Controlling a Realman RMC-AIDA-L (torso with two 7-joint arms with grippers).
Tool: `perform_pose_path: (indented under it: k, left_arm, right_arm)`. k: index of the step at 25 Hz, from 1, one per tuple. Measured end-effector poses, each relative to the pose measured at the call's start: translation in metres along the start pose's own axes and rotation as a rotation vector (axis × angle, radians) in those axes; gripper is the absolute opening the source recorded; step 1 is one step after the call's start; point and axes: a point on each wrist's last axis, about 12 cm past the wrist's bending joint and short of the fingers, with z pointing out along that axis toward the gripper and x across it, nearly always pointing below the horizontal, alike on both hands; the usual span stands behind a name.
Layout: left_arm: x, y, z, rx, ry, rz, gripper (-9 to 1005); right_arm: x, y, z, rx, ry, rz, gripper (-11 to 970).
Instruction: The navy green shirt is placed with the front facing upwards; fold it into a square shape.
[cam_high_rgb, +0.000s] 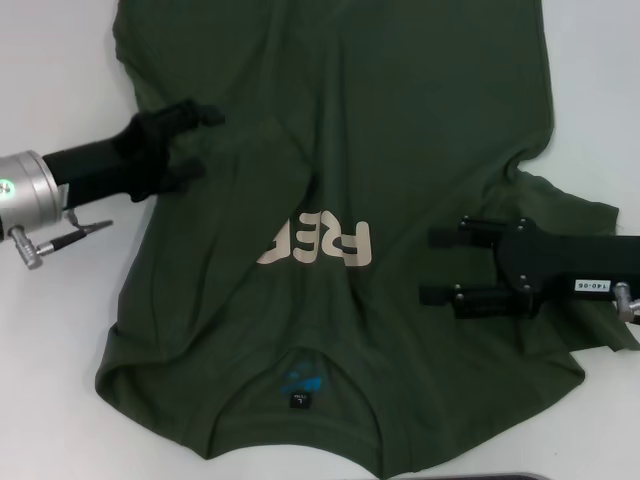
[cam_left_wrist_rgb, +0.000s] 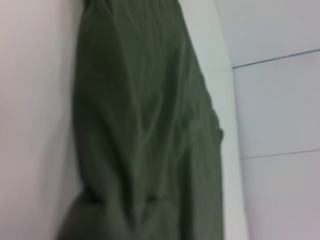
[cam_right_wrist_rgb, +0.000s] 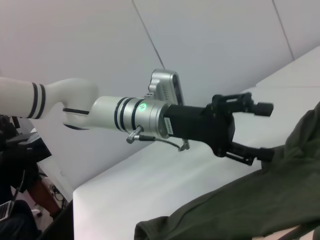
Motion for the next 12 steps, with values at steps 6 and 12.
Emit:
perform_pose_path:
  k: [6, 12]
  left_arm:
    - [0.011, 0.002, 0.001, -0.017, 0.077, 0.027, 903]
    - [0.016, 0.0, -0.003, 0.008, 0.128, 0.042, 903]
  right_arm:
    - [0.0, 0.0, 0.0, 0.001, 0.0, 0.005, 915]
    - [-0.012, -0.005, -0.005, 0.008, 0.007, 0.056, 915]
